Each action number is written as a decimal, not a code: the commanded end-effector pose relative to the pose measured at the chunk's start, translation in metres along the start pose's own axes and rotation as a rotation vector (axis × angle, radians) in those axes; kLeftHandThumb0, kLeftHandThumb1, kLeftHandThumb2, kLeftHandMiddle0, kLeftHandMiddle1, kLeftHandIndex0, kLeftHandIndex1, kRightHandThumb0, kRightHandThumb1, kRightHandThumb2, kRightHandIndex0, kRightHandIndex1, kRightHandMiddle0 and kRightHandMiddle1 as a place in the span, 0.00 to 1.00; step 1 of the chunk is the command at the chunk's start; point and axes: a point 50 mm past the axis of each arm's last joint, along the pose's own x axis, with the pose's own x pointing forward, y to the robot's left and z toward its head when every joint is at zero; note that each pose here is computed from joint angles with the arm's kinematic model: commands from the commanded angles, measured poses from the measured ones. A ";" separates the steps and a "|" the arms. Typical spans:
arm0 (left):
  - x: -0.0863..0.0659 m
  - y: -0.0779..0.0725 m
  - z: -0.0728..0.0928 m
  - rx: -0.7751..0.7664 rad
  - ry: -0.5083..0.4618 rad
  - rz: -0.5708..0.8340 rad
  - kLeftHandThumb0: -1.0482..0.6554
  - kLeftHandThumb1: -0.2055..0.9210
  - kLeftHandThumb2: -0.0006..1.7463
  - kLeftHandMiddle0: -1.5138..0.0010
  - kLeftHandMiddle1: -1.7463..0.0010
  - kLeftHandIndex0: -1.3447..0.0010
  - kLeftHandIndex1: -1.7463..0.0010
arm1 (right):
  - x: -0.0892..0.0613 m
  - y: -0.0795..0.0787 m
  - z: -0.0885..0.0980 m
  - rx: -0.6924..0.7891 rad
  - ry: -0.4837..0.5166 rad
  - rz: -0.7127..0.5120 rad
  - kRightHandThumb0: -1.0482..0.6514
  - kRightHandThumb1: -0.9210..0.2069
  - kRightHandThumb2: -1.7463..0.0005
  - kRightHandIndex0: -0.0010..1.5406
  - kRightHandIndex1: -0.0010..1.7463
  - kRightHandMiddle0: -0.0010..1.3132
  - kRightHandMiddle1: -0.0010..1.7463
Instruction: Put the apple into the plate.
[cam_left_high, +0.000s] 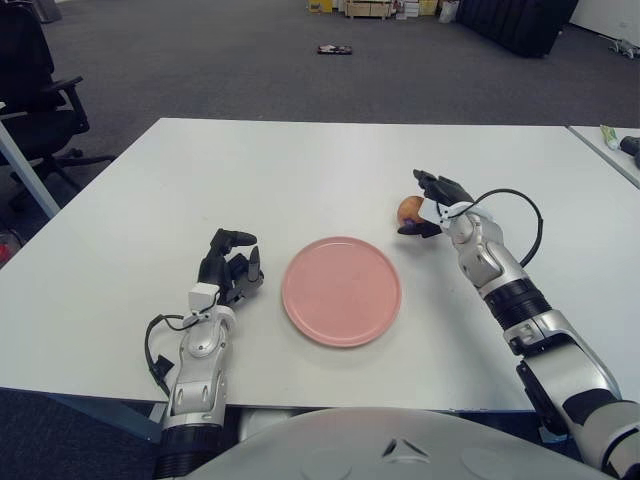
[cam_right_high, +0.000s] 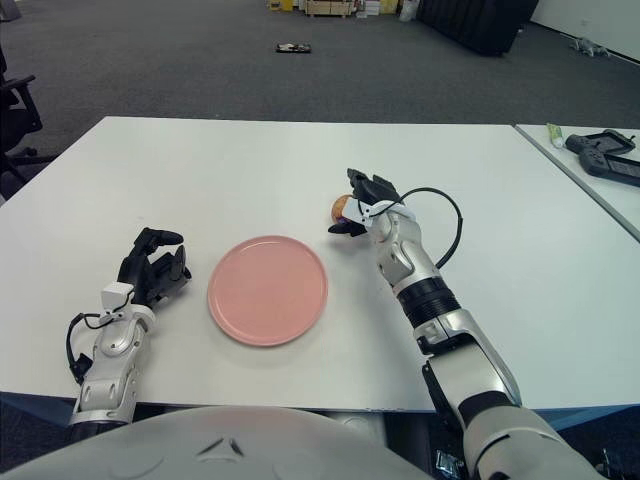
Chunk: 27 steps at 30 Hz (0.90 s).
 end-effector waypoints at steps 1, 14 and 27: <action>0.002 -0.001 0.005 -0.016 -0.016 -0.006 0.39 0.76 0.51 0.45 0.00 0.73 0.00 | 0.007 -0.003 0.003 0.003 0.011 0.014 0.03 0.20 0.81 0.00 0.00 0.00 0.00; 0.000 -0.001 0.005 -0.017 -0.019 0.002 0.39 0.77 0.51 0.46 0.00 0.74 0.00 | 0.023 0.027 -0.016 0.063 0.087 0.049 0.08 0.16 0.81 0.00 0.00 0.00 0.00; 0.000 0.000 0.005 -0.014 -0.019 0.009 0.39 0.77 0.51 0.43 0.00 0.74 0.00 | 0.024 0.044 -0.013 0.143 0.080 -0.026 0.21 0.38 0.54 0.02 0.02 0.00 0.07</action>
